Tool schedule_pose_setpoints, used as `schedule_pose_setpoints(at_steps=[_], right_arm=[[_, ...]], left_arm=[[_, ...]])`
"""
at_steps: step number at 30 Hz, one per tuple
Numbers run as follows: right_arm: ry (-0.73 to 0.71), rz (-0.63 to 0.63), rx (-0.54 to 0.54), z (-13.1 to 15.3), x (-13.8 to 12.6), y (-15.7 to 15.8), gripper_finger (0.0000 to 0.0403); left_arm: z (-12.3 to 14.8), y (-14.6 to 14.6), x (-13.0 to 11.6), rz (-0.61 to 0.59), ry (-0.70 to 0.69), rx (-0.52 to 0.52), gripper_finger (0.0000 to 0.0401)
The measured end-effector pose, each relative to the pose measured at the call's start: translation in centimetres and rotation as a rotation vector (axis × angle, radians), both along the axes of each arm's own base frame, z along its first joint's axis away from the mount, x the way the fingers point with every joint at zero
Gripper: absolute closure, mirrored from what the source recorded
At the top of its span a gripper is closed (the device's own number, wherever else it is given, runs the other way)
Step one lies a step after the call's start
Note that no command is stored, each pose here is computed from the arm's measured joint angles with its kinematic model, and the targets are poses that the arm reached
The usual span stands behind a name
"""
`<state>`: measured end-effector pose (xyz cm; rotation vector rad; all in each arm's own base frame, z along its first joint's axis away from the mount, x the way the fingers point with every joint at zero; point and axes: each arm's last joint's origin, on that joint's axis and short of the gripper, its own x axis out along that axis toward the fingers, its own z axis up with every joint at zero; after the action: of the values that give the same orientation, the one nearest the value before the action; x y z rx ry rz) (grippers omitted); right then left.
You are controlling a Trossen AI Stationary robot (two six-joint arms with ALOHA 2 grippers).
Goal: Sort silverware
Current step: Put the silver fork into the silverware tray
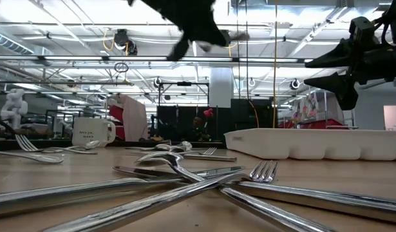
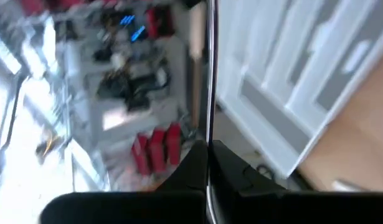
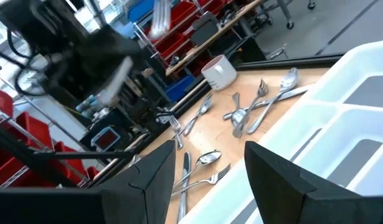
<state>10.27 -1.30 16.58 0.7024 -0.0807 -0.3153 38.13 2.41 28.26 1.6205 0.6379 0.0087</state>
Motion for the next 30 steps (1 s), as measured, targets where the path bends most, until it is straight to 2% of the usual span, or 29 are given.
schedule_pose_setpoints(at_steps=[3,6,13,18,23,30], right_arm=[[-0.002,0.0,0.001,0.0,0.0,0.0,0.0218],[-0.002,-0.001,0.001,0.0,0.0,0.0,0.0218],[-0.002,-0.002,0.001,0.0,0.0,0.0,0.0218],[-0.003,-0.002,0.004,0.0,0.0,0.0,0.0218],[0.002,-0.004,-0.009,0.0,0.0,0.0,0.0218],[0.005,-0.006,-0.016,0.0,0.0,0.0,0.0218]], left_arm=[[-2.2,0.3,1.2,-0.086,0.07,0.021,0.0397],[-4.1,-0.1,2.5,-0.176,0.062,0.006,0.0397],[-8.5,-0.6,5.1,-0.224,0.017,-0.003,0.0397],[-11.4,-0.7,5.8,-0.284,0.088,0.026,0.0397],[-12.5,-0.1,6.1,-0.361,0.095,0.05,0.0397],[-13.1,1.8,5.9,-0.37,0.134,0.055,0.0397]])
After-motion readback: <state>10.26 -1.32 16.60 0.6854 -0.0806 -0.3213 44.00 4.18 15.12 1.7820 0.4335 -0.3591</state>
